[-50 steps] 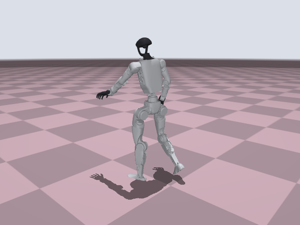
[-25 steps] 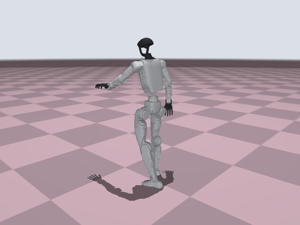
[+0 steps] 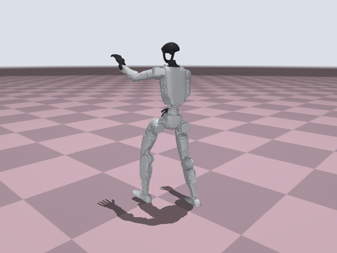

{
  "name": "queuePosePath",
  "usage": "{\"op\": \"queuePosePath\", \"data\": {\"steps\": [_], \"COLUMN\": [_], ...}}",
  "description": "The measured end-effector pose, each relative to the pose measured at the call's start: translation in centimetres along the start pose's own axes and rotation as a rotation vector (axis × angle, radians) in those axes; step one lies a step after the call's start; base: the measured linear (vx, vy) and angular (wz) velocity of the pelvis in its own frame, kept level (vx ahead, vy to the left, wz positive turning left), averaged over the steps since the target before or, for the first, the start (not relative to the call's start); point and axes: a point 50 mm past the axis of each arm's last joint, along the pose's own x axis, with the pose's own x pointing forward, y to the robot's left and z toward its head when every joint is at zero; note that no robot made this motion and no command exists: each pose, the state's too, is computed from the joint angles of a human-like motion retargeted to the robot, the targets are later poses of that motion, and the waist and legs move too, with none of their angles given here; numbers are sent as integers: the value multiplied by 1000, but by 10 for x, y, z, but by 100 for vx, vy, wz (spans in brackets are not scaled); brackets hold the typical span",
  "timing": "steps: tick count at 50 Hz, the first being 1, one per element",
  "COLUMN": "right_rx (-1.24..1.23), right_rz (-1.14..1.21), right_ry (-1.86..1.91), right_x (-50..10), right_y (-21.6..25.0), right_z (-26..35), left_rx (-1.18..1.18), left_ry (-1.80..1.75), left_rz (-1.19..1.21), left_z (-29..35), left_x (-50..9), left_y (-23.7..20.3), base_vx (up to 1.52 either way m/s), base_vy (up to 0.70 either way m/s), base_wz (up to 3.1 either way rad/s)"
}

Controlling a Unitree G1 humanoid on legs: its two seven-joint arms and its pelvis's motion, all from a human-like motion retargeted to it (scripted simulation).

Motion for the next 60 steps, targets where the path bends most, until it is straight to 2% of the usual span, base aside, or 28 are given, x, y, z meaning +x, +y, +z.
{"op": "queuePosePath", "data": {"steps": [6, 10, 12, 17, 25, 32, 41, 50, 60], "right_rx": [-16, -28, -32, -33, 12, 0, -29, 153, 59], "right_rz": [66, 84, 120, 194, 258, 242, 64, -108, -69], "right_ry": [32, 129, 184, 288, 385, 457, 481, 252, 45], "right_x": [-15, -34, -45, -70, -102, -110, -84, -32, 5], "right_y": [30, 52, 62, 77, 89, 85, 56, 18, -9], "right_z": [-19, -51, -68, -99, -131, -145, -137, -70, 0], "left_rx": [90, 273, 339, 431, 396, 317, 195, 46, -4], "left_ry": [13, 26, 52, 65, 10, -27, -47, -23, -5], "left_rz": [-349, -713, -903, -1106, -1164, -1048, -696, -199, 73], "left_z": [-9, -16, -19, -24, -11, -5, -9, -3, 10], "left_x": [-58, -148, -199, -269, -288, -262, -197, -80, -8], "left_y": [-76, -139, -157, -166, -170, -169, -146, -69, 4], "base_vx": [48, 49, 46, 40, 37, 49, 60, 47, 40], "base_vy": [27, 33, 31, 24, 15, 3, -5, 0, 8], "base_wz": [-6, 39, 35, 7, 37, 67, -22, -20, -24]}}
